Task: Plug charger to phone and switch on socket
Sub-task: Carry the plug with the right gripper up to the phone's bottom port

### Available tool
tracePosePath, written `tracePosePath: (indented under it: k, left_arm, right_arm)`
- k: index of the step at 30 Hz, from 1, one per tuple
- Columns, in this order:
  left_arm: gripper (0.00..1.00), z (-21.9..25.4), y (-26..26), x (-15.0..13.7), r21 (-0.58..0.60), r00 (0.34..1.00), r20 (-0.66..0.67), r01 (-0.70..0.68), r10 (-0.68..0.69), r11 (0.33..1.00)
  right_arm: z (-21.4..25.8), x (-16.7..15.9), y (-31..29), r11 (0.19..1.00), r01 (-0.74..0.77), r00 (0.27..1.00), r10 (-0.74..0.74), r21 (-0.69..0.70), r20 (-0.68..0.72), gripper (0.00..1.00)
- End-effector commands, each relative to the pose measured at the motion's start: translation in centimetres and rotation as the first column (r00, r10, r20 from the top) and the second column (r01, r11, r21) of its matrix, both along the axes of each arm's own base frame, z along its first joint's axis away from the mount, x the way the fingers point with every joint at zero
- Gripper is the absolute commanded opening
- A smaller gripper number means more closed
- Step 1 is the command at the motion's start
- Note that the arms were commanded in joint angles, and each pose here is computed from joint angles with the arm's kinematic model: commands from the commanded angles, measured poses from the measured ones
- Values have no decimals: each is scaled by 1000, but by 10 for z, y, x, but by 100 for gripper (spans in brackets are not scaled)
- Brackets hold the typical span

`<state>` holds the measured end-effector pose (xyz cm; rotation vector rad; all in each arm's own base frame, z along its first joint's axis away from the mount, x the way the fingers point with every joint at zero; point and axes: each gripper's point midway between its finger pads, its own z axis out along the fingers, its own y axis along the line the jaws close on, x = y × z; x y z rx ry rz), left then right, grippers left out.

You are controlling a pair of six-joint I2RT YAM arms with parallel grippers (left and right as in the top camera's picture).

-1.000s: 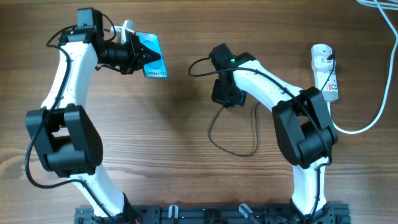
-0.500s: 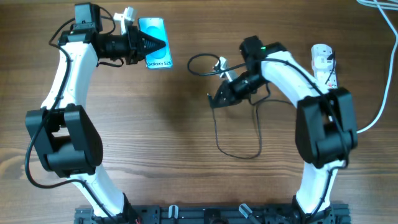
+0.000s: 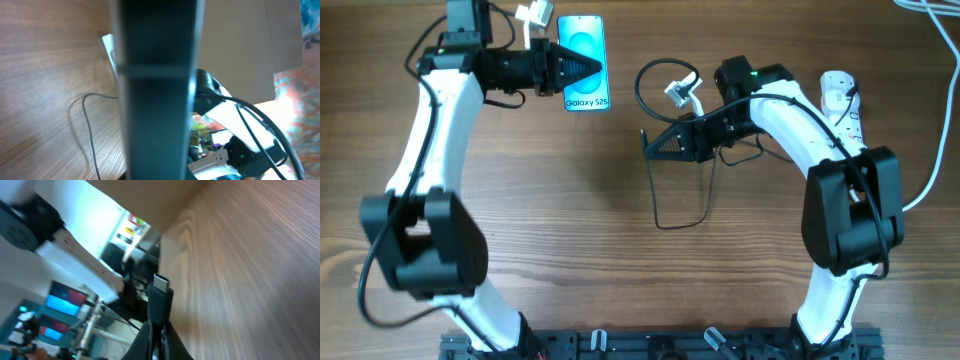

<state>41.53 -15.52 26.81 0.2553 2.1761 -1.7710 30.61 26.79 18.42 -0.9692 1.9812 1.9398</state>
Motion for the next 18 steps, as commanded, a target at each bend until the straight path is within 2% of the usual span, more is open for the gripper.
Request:
tracePosePath:
  k: [1, 8, 11, 14, 18]
  left_arm:
    - [4, 32, 4, -9, 74, 996, 28, -82, 80, 994]
    - [4, 41, -13, -11, 91, 996, 3, -93, 93, 992]
    - [4, 40, -22, -10, 105, 995, -8, -96, 98, 990]
    - [4, 42, -34, -14, 98, 997, -13, -74, 75, 992]
    - [4, 51, -45, -22, 52, 1000, -4, -19, 19, 998]
  right_arm:
    - [31, -5, 2, 994, 3, 1000, -5, 105, 19, 5]
    - [54, -17, 6, 998, 5, 996, 0, -64, 84, 5]
    - [59, -3, 7, 955, 147, 984, -116, -258, 131, 5]
    - [87, -14, 11, 943, 203, 961, -141, -264, 236, 4]
    - [106, -20, 14, 923, 259, 961, -217, -284, 173, 4]
